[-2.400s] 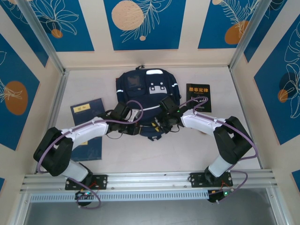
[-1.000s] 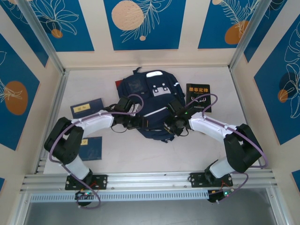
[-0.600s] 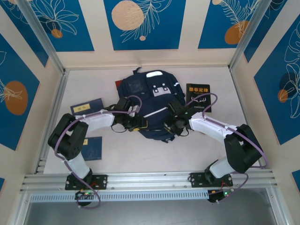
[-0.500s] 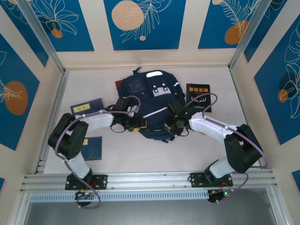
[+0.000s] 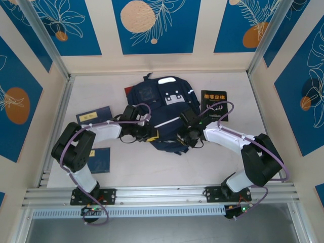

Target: Pack books, pencil case, and school supplies into a backpack

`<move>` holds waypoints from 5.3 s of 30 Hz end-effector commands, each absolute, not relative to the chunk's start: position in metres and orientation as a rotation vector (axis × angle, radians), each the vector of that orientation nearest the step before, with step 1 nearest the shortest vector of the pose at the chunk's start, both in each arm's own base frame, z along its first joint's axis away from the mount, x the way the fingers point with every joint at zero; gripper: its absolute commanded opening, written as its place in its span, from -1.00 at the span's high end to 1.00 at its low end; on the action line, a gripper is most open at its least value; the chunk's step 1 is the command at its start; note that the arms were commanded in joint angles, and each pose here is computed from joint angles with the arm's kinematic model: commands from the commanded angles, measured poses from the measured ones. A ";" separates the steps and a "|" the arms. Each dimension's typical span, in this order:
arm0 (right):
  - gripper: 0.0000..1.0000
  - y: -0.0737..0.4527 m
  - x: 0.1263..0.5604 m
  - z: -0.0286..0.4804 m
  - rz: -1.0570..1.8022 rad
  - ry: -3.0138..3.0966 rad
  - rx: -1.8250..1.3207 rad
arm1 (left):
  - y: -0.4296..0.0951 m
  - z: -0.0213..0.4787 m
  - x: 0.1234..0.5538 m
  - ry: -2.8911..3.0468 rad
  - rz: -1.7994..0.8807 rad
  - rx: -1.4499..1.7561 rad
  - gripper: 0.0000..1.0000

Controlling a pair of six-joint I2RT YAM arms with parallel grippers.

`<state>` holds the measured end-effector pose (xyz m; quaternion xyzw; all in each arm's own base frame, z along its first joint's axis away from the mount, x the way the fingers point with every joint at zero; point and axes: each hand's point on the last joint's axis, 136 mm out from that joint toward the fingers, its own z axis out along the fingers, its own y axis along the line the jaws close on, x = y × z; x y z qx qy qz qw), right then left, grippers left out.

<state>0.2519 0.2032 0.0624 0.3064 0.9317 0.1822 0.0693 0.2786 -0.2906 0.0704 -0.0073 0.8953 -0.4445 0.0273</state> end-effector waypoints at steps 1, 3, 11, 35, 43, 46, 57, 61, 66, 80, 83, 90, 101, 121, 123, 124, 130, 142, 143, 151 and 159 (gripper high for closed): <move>0.72 0.206 0.244 0.057 0.543 2.844 0.902 | -0.298 0.089 0.275 2.703 -1.481 0.022 0.51; 0.72 0.207 0.244 0.057 0.544 2.844 0.903 | -0.293 0.085 0.275 2.720 -1.422 0.011 0.43; 0.65 0.197 0.245 0.075 0.418 2.825 0.809 | -0.263 0.069 0.276 2.798 -1.132 -0.034 0.11; 0.56 0.295 0.238 0.067 0.706 3.029 0.441 | -0.267 0.045 0.265 2.884 -1.200 -0.130 0.31; 0.68 0.293 0.224 0.030 0.704 3.099 0.522 | -0.270 0.038 0.260 2.889 -1.245 -0.141 0.30; 0.70 0.292 0.224 0.024 0.688 3.111 0.527 | -0.276 0.042 0.262 2.859 -1.308 -0.125 0.31; 0.72 0.292 0.226 0.023 0.680 3.109 0.531 | -0.278 0.049 0.256 2.846 -1.350 -0.093 0.56; 0.72 0.293 0.227 0.026 0.692 3.100 0.532 | -0.277 0.053 0.252 2.843 -1.349 -0.050 0.42; 0.72 0.294 0.231 0.035 0.716 3.071 0.521 | -0.277 0.060 0.248 2.839 -1.373 -0.045 0.40; 0.72 0.296 0.232 0.040 0.746 3.059 0.514 | -0.277 0.054 0.247 2.865 -1.361 -0.066 0.59; 0.73 0.299 0.232 0.040 0.765 3.060 0.509 | -0.281 0.056 0.247 2.857 -1.388 -0.057 0.58; 0.74 0.301 0.231 0.040 0.787 3.059 0.511 | -0.285 0.052 0.245 2.869 -1.387 -0.043 0.73; 0.39 0.260 0.233 0.088 0.615 2.941 0.507 | -0.269 0.072 0.254 2.811 -1.167 0.124 1.00; 0.00 0.203 0.205 0.067 0.551 2.879 1.085 | -0.275 0.111 0.262 2.626 -1.087 0.358 1.00; 0.04 0.205 0.206 0.060 0.541 2.893 1.091 | -0.274 0.109 0.262 2.633 -1.072 0.355 1.00; 0.08 0.205 0.207 0.057 0.537 2.899 1.097 | -0.273 0.106 0.262 2.640 -1.061 0.349 1.00; 0.35 0.202 0.211 0.036 0.474 2.928 1.110 | -0.263 0.095 0.265 2.675 -0.960 0.336 1.00; 1.00 0.157 0.206 0.027 0.139 2.898 1.101 | -0.189 0.073 0.288 2.713 -0.266 0.402 1.00; 1.00 0.153 0.205 0.028 0.114 2.892 1.101 | -0.184 0.075 0.292 2.702 -0.221 0.407 1.00; 1.00 0.145 0.208 0.036 0.105 2.865 1.069 | -0.150 0.078 0.334 2.633 0.057 0.350 1.00; 1.00 0.152 0.210 0.040 0.172 2.887 1.004 | -0.138 0.062 0.372 2.656 0.021 0.220 1.00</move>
